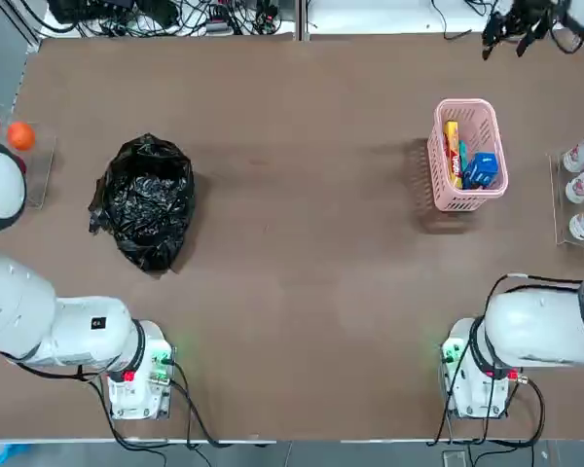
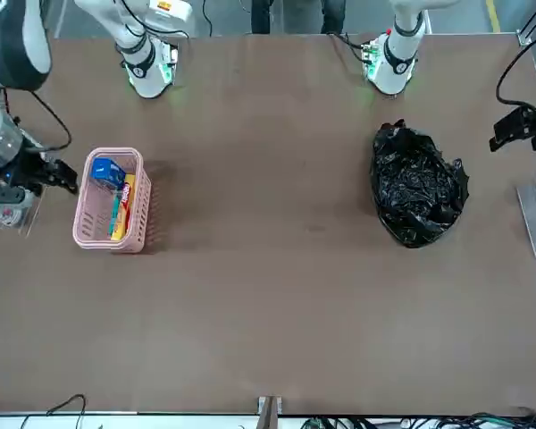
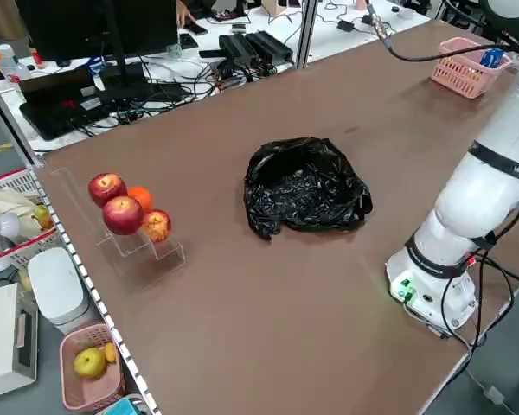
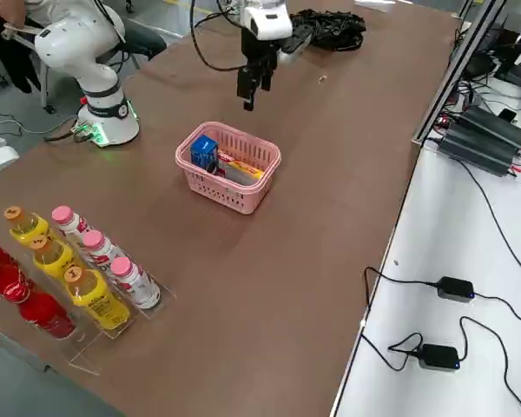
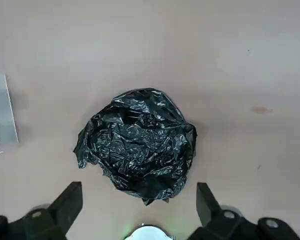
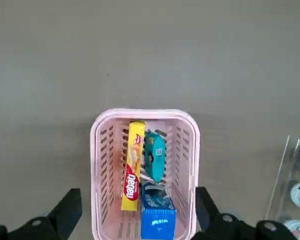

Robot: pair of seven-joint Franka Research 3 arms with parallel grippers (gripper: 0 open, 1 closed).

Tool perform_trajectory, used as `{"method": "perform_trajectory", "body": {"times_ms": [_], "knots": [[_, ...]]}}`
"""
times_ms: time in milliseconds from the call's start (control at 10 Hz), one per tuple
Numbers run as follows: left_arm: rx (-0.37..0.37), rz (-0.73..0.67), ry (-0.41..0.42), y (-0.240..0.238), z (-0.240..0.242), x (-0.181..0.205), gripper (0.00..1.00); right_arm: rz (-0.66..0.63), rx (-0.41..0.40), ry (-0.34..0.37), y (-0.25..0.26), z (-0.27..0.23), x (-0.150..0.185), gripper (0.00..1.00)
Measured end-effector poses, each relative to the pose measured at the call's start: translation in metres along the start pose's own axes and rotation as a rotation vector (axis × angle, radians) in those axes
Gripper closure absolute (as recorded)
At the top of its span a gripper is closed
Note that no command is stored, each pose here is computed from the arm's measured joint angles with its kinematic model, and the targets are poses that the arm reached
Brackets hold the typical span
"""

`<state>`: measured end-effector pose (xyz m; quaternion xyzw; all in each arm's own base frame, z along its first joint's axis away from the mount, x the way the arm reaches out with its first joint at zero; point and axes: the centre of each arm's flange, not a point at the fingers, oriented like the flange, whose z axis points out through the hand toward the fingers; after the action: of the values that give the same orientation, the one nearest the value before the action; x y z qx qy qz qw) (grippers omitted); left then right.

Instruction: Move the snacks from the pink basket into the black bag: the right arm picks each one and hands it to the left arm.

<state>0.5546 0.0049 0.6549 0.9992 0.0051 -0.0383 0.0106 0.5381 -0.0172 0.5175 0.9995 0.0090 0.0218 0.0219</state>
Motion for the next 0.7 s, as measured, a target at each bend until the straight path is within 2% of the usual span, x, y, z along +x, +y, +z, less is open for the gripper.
{"method": "perform_trajectory", "body": {"times_ms": [200, 400, 700], "knots": [[0.000, 0.001, 0.003, 0.001, -0.001, 0.000, 0.00, -0.023, -0.003, 0.015, 0.005, 0.010, -0.020, 0.00], [0.000, 0.001, 0.003, 0.001, -0.001, 0.000, 0.00, -0.049, -0.005, 0.061, 0.019, 0.029, -0.027, 0.00], [0.000, 0.002, 0.004, 0.001, -0.002, 0.000, 0.00, -0.039, 0.000, 0.054, 0.036, 0.062, -0.045, 0.00]]}}
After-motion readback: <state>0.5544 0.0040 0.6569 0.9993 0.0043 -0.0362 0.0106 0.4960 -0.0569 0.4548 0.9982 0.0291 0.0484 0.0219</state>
